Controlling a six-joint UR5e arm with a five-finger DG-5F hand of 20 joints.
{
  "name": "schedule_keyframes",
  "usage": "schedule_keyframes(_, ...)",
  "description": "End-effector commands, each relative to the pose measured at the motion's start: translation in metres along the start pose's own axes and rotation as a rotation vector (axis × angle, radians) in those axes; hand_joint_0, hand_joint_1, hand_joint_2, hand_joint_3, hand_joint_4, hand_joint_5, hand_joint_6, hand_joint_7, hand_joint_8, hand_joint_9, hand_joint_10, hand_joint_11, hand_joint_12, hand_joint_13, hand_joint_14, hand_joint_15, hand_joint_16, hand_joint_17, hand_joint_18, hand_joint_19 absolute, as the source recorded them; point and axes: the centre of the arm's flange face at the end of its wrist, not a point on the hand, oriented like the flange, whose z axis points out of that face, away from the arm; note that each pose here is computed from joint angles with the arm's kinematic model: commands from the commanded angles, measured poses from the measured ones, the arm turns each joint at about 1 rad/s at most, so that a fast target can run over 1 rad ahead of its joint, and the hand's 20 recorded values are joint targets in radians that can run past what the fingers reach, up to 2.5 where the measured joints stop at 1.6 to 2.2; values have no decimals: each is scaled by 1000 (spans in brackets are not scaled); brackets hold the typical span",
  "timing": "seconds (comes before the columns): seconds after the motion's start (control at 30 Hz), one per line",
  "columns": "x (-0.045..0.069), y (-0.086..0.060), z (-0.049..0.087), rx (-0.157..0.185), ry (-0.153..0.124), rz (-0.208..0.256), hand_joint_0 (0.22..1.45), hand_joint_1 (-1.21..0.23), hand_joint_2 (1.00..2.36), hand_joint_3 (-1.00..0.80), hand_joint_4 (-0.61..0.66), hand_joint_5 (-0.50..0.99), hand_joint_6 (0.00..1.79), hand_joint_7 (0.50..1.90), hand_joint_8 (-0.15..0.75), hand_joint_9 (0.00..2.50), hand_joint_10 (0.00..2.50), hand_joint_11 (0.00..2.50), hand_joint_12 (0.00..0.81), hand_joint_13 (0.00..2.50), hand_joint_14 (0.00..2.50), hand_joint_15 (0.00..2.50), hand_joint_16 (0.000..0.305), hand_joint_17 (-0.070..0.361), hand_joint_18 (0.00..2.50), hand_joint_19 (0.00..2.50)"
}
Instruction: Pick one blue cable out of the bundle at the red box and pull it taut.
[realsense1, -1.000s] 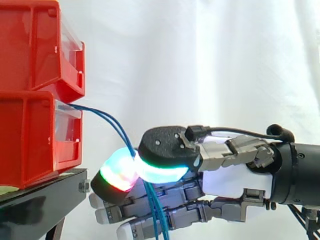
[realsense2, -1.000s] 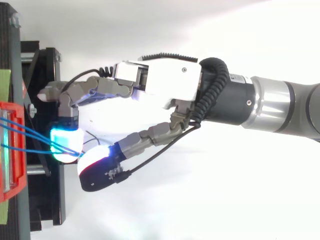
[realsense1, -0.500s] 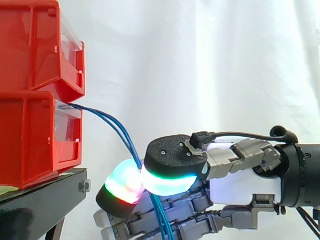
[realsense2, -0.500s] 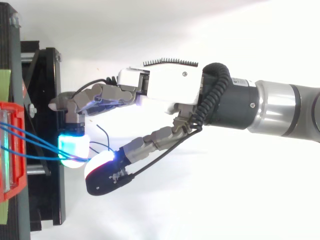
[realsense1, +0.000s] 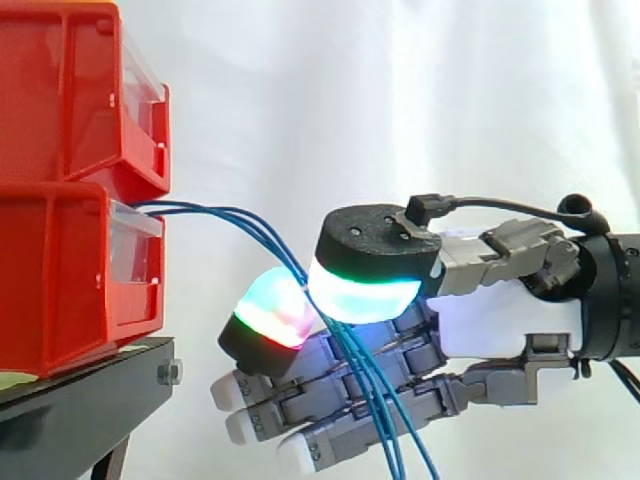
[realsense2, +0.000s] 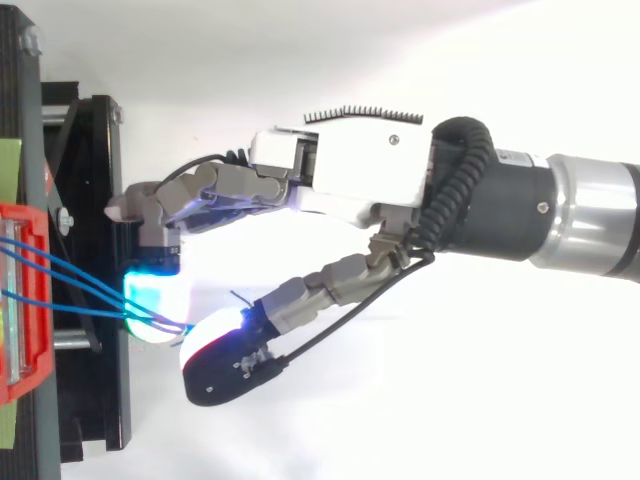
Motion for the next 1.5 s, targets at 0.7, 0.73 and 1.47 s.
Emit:
schedule_keyframes(0.7, -4, 7, -14, 92, 8, 18, 712, -913, 1002, -481, 208, -201, 853, 1034, 324, 205, 0, 58, 406, 182, 1, 0, 62, 139, 370, 145)
schedule_keyframes(0.73, -4, 7, -14, 94, 8, 21, 712, -917, 1000, -500, 205, -201, 853, 1033, 324, 205, 0, 57, 406, 184, 1, 0, 62, 138, 371, 138)
schedule_keyframes(1.47, -4, 7, -14, 94, 9, 35, 589, -773, 1012, -351, 248, -157, 850, 1150, 365, 371, 2, 92, 422, 264, 0, 19, 63, 141, 437, 211)
